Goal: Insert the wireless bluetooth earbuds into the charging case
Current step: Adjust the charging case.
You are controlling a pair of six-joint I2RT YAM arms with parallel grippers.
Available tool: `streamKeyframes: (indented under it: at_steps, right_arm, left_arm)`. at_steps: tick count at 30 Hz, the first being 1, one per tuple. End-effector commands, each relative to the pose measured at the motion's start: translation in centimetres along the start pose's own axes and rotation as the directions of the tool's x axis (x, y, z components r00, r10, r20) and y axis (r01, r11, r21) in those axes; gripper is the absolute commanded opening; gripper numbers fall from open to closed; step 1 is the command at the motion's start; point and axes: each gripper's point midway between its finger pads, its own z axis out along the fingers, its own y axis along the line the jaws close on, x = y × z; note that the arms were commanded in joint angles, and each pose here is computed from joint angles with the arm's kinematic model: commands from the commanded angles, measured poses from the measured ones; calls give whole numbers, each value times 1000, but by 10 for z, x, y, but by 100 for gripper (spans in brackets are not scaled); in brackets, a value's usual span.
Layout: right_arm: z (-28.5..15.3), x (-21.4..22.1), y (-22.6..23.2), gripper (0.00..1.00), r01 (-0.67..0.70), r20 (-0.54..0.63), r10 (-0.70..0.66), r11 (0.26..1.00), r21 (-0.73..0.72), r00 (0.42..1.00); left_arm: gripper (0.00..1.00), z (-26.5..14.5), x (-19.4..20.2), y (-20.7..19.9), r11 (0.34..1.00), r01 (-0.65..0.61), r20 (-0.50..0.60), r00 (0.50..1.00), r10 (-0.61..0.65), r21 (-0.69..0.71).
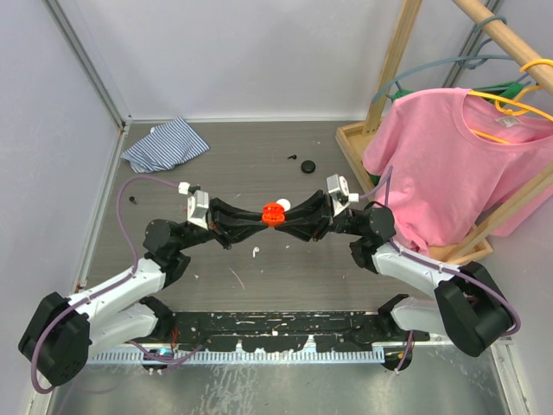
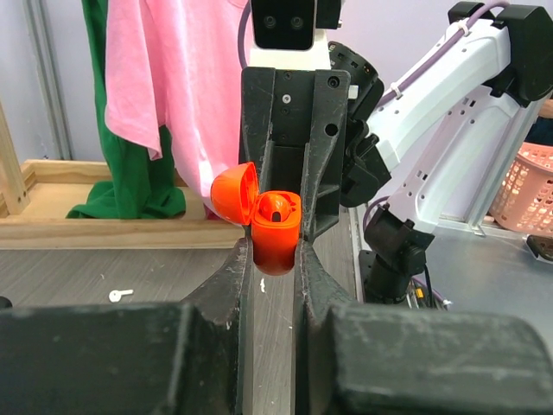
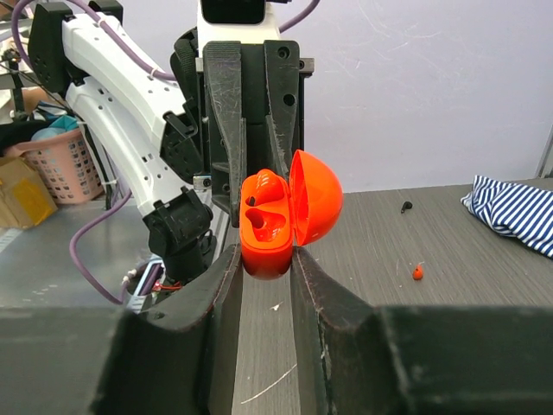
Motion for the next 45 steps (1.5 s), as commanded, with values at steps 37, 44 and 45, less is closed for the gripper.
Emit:
streamKeyframes:
  at_steps: [37,44,45]
  right_arm:
    - [-5,2,-16,3,99,5,-100,992,80,995]
    - [-22,32,-28,2,144,-76,-133,976,163,988]
    - [-24,36,-30,2,147,-84,-134,973,177,987]
  left_arm:
    - [43,-29,32,21,973,17,-96,995,-41,-231]
    - [66,-75,31,54,828,7,-132,986,-97,-561]
    - [69,-81,29,57,801,2,-133,986,-102,-599]
